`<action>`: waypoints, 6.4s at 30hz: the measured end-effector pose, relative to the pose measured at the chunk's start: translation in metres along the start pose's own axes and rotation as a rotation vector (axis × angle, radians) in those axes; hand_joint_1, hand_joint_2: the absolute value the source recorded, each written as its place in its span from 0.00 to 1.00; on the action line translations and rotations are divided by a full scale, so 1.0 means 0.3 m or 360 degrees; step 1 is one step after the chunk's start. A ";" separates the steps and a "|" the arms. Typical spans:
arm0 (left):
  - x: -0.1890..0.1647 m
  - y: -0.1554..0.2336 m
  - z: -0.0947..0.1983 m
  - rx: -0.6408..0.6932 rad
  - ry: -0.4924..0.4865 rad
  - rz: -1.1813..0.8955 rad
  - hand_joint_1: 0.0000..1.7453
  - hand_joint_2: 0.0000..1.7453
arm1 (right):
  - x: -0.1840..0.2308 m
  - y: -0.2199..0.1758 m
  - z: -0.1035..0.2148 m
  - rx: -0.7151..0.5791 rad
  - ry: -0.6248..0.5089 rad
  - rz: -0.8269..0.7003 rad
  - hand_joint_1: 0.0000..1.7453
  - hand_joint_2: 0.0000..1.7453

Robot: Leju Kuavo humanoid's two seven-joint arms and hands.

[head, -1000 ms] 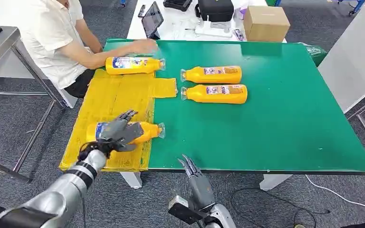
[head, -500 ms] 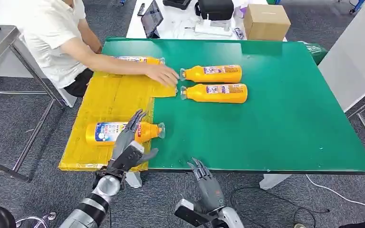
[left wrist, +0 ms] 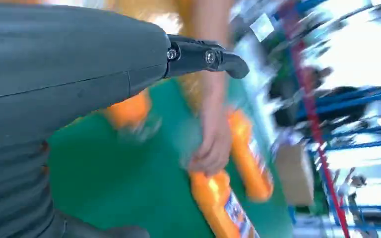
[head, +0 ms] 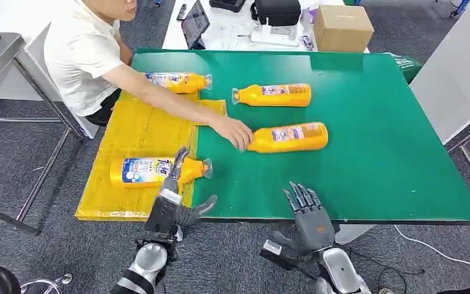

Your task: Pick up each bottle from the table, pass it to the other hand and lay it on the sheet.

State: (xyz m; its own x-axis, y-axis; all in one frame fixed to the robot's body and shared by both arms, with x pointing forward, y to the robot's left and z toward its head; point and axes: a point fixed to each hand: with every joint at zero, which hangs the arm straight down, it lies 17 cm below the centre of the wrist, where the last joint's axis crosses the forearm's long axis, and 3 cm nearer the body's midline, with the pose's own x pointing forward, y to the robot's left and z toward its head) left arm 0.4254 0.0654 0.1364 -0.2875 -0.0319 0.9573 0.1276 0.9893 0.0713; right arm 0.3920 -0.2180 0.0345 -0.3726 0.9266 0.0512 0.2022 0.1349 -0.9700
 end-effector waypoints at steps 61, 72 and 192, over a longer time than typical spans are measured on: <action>0.066 -0.322 0.067 -0.0358 0.0080 0.0259 0.00 1.00 | -0.420 0.137 -0.314 0.0563 0.0354 0.0166 1.00 1.00; 0.075 -0.325 0.056 -0.0366 0.0067 0.0268 0.00 1.00 | -0.407 0.180 -0.287 0.0648 0.0393 -0.0321 1.00 1.00; -0.264 0.247 -0.266 -0.0213 0.0330 -0.1450 1.00 1.00 | 0.527 -0.683 -0.148 -0.1060 -0.0268 -0.1592 0.00 0.00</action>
State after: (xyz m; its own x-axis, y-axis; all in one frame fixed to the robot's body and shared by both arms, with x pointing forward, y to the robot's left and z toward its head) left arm 0.5335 0.1299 0.0882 -0.1570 -0.8224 0.5468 0.0485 0.5465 0.8360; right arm 0.3319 -0.0837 0.2517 -0.7336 0.2590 0.6283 0.1652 0.9648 -0.2048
